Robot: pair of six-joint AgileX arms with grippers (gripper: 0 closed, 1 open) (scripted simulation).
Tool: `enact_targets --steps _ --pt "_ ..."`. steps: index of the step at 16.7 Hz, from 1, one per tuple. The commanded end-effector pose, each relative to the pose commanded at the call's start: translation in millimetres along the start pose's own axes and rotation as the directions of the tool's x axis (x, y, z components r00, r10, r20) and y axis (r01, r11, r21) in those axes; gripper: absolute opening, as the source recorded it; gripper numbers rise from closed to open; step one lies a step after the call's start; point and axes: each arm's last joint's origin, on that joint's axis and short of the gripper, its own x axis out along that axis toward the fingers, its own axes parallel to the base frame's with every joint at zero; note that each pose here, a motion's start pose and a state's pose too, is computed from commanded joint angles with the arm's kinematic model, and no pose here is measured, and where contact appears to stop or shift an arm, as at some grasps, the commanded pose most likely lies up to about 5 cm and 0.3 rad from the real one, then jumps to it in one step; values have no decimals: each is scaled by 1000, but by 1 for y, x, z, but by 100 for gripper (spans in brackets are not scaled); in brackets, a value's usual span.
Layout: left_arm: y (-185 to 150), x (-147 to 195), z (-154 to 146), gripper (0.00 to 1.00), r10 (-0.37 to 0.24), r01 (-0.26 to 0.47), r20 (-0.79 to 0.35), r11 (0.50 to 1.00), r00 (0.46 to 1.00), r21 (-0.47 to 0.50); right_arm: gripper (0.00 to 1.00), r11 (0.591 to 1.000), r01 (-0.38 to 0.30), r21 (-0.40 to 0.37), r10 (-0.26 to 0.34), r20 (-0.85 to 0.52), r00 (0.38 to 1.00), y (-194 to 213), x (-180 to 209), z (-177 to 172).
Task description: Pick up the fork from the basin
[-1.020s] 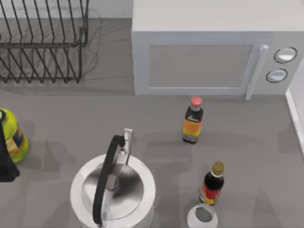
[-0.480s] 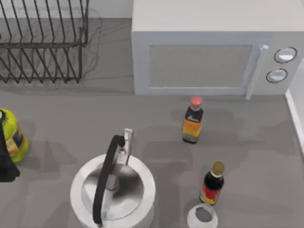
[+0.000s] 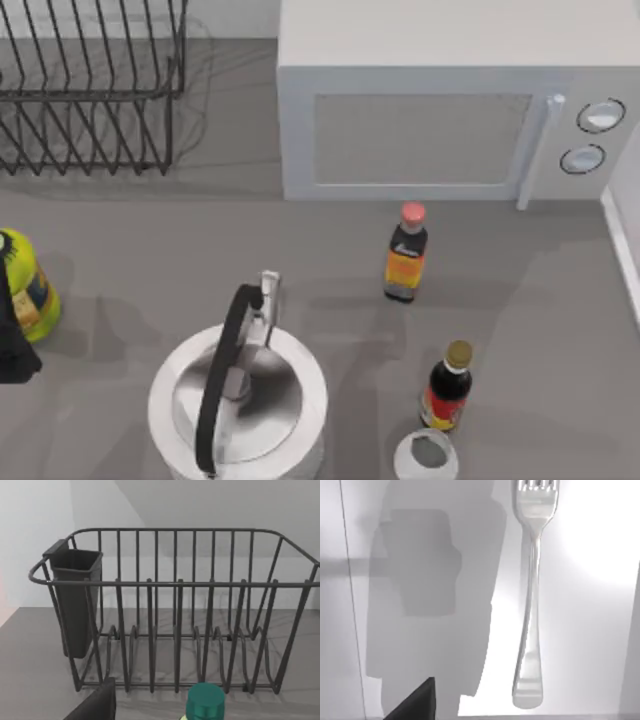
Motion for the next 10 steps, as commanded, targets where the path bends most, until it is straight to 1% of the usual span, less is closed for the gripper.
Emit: enact_targets --steps 2,4,10 --pt "0 0 0 100 0 0 0 1000 1000 0 100 1000 -15 1 15 -58 998 -7 21 7" --pt "0 0 0 100 0 0 0 1000 1000 0 100 1000 -24 2 24 -90 996 -10 33 10" --pt "0 0 0 100 0 0 0 1000 1000 0 100 1000 -26 -3 26 -97 995 -8 37 11"
